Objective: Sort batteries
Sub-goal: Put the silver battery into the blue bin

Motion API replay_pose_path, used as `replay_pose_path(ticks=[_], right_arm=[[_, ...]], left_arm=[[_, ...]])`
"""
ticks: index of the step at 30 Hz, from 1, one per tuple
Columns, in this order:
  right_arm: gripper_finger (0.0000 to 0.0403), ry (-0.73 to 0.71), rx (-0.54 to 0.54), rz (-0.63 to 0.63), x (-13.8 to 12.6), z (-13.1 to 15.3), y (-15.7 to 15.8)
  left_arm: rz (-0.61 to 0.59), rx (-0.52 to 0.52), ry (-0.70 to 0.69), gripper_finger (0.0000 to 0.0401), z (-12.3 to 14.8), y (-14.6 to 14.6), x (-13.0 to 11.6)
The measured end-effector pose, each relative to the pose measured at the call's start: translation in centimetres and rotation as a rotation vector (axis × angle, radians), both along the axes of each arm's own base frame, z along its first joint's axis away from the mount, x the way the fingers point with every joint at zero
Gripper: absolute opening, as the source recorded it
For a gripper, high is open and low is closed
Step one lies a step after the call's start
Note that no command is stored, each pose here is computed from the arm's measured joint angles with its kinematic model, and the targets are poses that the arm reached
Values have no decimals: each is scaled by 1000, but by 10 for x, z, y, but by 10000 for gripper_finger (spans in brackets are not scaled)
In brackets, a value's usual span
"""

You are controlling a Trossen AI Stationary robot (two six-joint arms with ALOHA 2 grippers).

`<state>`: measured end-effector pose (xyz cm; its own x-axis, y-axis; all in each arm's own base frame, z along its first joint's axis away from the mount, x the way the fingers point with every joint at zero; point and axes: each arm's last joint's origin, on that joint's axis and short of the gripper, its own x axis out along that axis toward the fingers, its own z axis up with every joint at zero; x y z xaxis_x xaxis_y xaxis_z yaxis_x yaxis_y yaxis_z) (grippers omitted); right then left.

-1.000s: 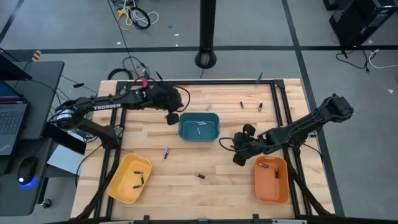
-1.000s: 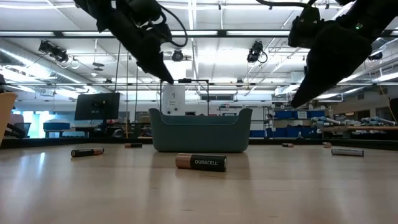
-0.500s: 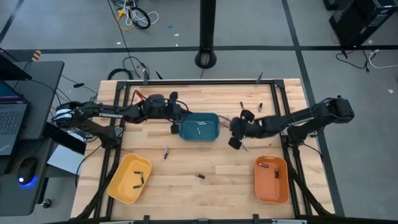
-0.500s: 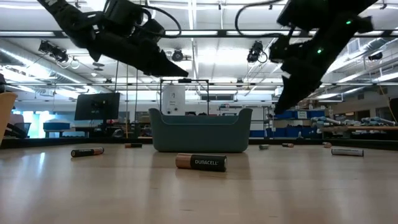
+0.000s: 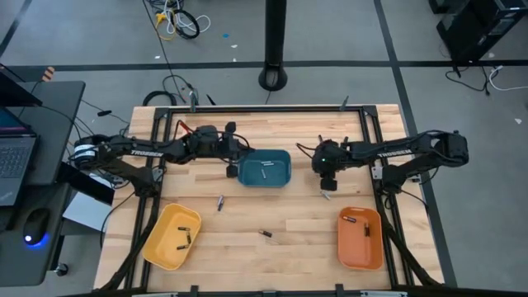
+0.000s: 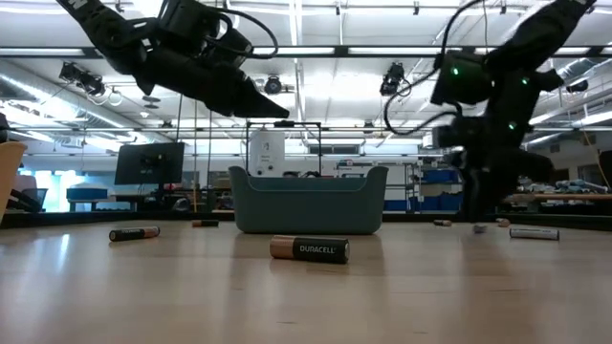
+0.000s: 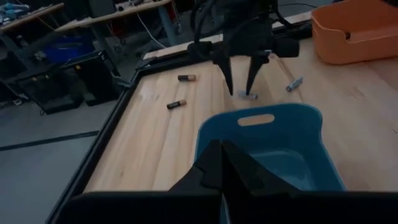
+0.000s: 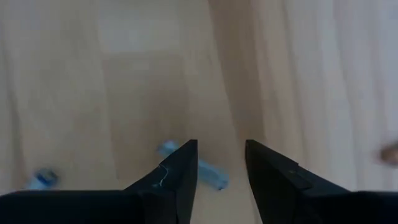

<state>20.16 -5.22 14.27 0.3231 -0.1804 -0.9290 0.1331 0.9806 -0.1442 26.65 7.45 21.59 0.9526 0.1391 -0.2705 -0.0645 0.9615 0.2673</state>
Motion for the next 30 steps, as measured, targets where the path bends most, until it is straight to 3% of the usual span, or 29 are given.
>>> replay_pose_path(ticks=[8, 13, 23, 30], right_arm=[[145, 10, 51, -6, -11, -11, -6], [144, -42, 40, -36, 5, 13, -12], [149, -14, 267, -480, 17, 63, -6], [150, 45, 338, -484, 17, 56, 25]], left_arm=[[-13, 48, 1, 5, 1, 0, 0], [-14, 54, -1, 5, 1, 0, 0], [-37, -9, -37, 5, 0, 0, 3], [-169, -23, -99, 5, -13, 0, 18]])
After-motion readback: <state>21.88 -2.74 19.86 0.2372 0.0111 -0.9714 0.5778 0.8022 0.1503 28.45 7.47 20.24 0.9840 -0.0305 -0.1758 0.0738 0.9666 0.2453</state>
